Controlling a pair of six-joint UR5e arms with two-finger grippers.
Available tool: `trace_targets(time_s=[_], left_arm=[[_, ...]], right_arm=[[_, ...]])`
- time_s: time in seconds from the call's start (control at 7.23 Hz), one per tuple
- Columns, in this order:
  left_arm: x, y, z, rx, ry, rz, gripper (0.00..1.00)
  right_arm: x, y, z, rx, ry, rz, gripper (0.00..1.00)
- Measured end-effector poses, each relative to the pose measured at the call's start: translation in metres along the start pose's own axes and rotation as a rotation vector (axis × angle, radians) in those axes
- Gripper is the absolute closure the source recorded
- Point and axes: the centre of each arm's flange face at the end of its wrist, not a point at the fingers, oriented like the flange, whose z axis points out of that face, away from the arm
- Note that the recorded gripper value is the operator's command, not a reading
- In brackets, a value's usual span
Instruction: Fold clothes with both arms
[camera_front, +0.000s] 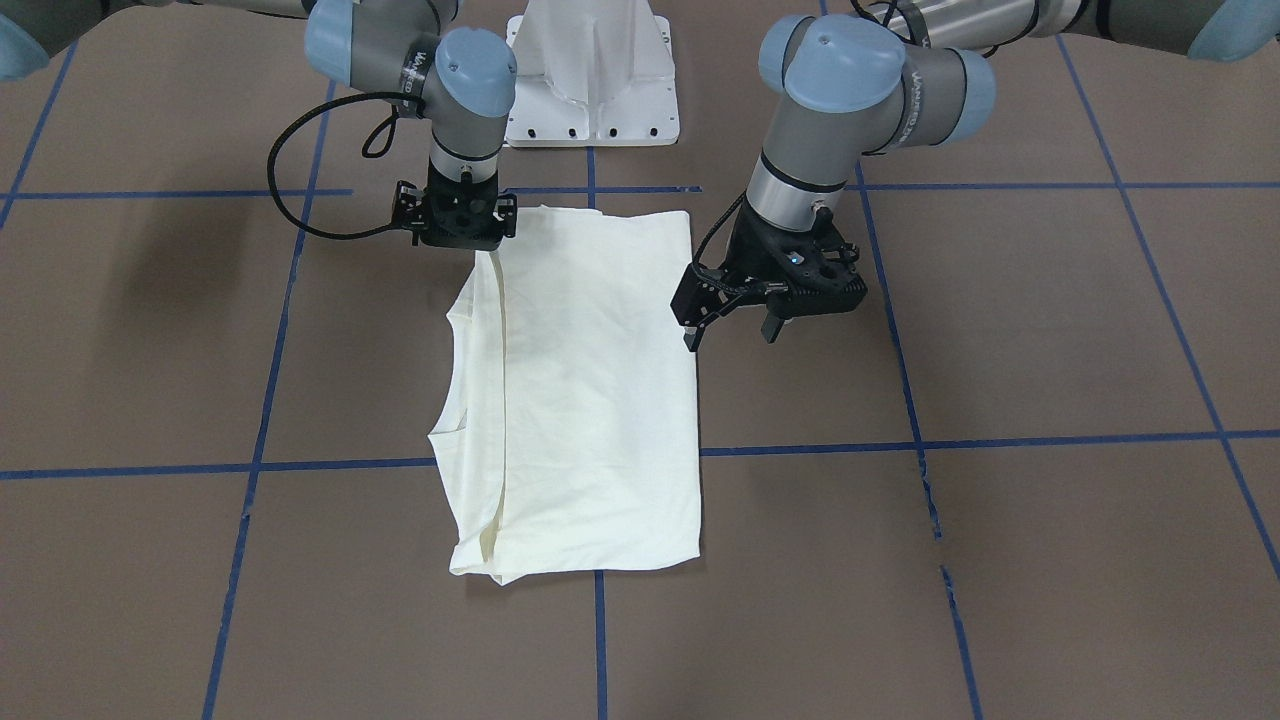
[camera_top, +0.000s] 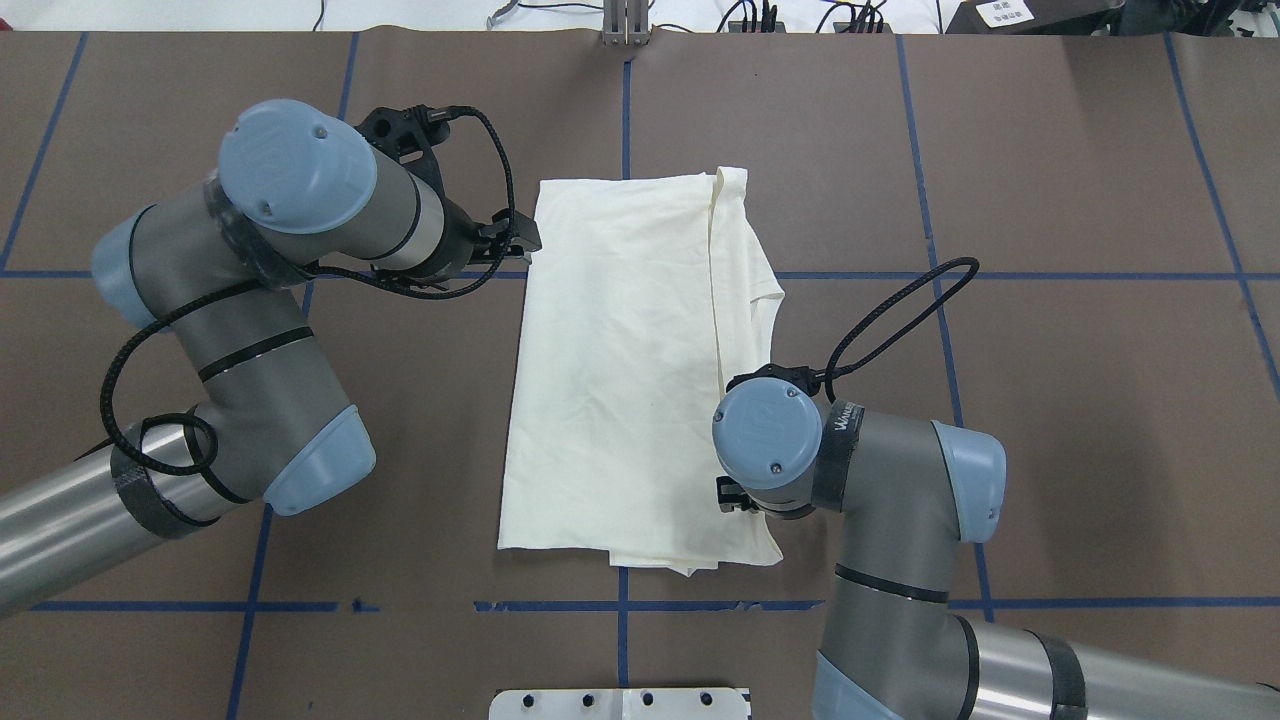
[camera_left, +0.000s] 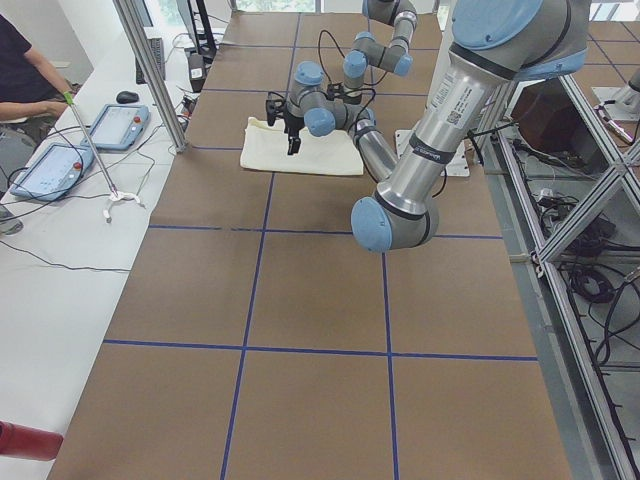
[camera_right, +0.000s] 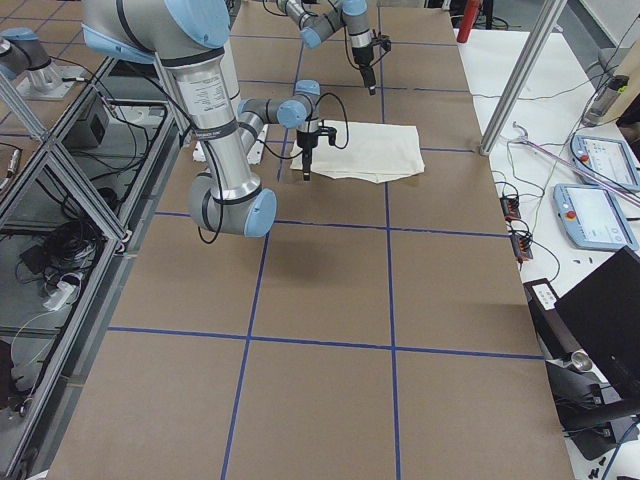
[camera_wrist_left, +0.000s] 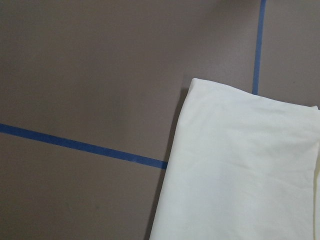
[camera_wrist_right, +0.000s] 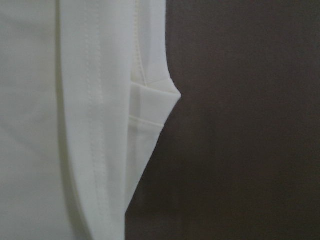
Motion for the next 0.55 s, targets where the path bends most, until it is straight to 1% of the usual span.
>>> trace_targets(time_s=[0.41,0.55], left_arm=[[0.003,0.01,0.005,-0.012,0.0,-0.002,0.0],[0.003,0.011,0.005,-0.014,0.0,-0.001,0.0]], right_arm=[[0.025,-0.015,0.01,0.004,0.033,0.001,0.0],[0.033,-0.021,0.008,0.008,0.037,0.002,0.0]])
